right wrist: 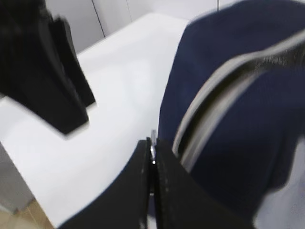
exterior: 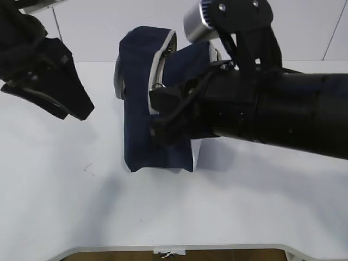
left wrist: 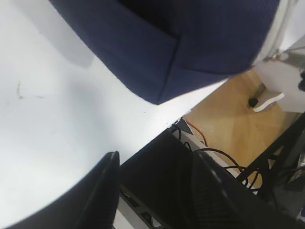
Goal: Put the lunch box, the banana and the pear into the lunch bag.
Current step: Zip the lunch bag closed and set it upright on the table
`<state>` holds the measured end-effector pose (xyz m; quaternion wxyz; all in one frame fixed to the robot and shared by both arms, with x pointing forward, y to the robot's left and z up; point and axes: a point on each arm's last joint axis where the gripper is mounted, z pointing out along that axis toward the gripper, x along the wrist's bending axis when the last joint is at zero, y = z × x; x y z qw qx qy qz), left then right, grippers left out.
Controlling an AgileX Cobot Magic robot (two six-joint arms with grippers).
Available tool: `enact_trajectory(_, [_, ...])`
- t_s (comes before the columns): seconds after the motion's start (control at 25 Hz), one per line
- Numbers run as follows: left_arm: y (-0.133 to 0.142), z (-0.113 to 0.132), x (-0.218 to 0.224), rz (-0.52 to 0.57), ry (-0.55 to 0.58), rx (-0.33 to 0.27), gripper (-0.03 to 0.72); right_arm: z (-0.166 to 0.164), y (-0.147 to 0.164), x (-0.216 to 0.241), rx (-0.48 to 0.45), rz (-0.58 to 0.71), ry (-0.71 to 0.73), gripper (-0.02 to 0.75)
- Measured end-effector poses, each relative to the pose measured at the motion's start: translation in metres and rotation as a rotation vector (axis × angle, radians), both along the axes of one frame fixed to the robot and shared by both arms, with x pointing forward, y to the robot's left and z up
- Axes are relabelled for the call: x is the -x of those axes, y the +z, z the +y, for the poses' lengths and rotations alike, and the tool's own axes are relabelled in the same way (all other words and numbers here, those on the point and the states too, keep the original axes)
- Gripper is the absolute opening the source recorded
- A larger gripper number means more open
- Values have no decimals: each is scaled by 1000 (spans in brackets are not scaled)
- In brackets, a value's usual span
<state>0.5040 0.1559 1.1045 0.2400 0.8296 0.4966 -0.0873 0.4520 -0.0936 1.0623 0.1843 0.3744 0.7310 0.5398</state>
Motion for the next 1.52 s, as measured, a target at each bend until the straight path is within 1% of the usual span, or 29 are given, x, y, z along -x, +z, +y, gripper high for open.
enact_trajectory(0.12, [0, -7, 4, -6, -37, -1, 371, 5, 11, -6, -60, 8, -22, 1])
enact_trajectory(0.16, [0, -9, 4, -12, -40, 1, 371, 6, 13, -8, -69, 11, -26, 1])
enact_trajectory(0.32, [-1, -7, 3, -39, -49, -33, 371, 10, 23, -12, -98, 5, -32, 1])
enact_trajectory(0.4, [-2, -7, 3, -39, -50, -37, 371, 11, 27, -13, -103, 3, -33, 1])
enact_trajectory(0.64, [-5, -7, 1, -37, -48, -39, 371, 12, 21, -13, -49, 58, -34, 1])
enact_trajectory(0.76, [-6, -8, 1, -37, -56, -40, 371, 15, 28, -16, -43, 37, -27, 1])
enact_trajectory(0.92, [-5, -9, 0, -53, -63, -31, 371, 21, 38, -23, -59, 15, -25, 1])
enact_trajectory(1.12, [-5, -9, -1, -57, -64, -30, 371, 27, 30, -29, -17, 11, -13, 1])
enact_trajectory(1.28, [-5, -9, -1, -57, -64, -30, 371, 28, 21, -30, 28, 59, -14, 1])
enact_trajectory(1.52, [-5, -8, -1, -56, -65, -32, 370, 27, 19, -29, 46, 75, -14, 1])
